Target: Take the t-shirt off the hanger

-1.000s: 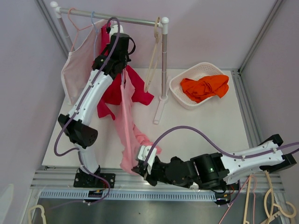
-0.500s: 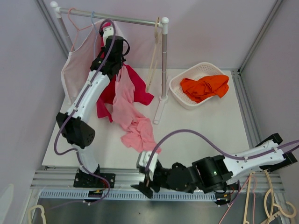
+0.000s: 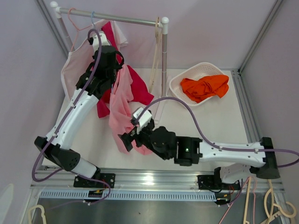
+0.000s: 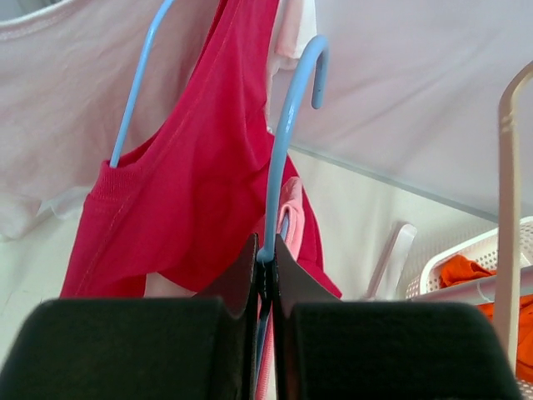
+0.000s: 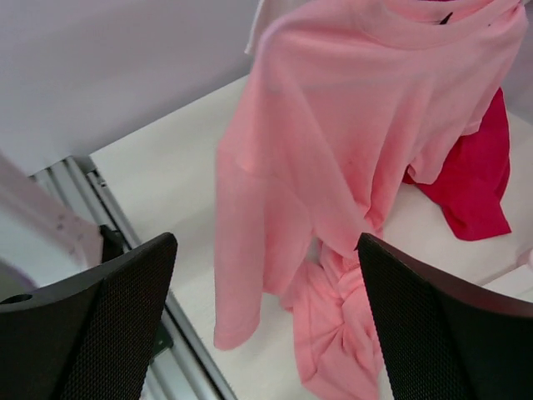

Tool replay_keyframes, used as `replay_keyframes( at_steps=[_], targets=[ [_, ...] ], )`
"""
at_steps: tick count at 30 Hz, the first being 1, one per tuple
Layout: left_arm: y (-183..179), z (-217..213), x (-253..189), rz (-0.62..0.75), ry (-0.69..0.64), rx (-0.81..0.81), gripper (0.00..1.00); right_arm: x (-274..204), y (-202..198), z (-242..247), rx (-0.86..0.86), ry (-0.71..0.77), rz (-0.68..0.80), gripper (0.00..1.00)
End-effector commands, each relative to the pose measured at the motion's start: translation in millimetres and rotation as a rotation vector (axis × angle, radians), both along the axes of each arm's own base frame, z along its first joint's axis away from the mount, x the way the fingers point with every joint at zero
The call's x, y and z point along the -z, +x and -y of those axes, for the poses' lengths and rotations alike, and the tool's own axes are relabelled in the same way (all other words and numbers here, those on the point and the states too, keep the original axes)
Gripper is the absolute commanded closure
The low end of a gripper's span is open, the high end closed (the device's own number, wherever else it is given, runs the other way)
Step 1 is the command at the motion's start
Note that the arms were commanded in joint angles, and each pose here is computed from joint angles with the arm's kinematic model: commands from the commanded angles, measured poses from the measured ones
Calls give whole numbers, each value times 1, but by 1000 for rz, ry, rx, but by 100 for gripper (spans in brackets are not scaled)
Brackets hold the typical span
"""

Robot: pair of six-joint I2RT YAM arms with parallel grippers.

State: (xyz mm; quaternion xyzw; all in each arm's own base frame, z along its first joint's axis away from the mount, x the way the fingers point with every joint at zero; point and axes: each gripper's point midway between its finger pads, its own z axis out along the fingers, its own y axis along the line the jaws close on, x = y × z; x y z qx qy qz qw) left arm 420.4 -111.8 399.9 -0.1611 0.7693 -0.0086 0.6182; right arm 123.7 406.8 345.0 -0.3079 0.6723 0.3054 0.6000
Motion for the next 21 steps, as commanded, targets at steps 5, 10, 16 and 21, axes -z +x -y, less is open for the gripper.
replay_keyframes(
  at_steps=[5, 10, 16, 21],
  targets=[
    [-21, -3, -12, 64, -55, -11, 99, 5, 34, -61, -110, 115, 0, 5],
    [-26, -5, -11, 63, -55, -9, 99, 16, 58, -90, -130, 137, -13, 13],
    [-26, -1, -2, 76, -97, 5, 99, 18, 63, -95, -149, 153, -9, 93],
    [-9, 8, 18, 54, -88, 12, 99, 20, 43, -81, -182, 133, -7, 100]
  ],
)
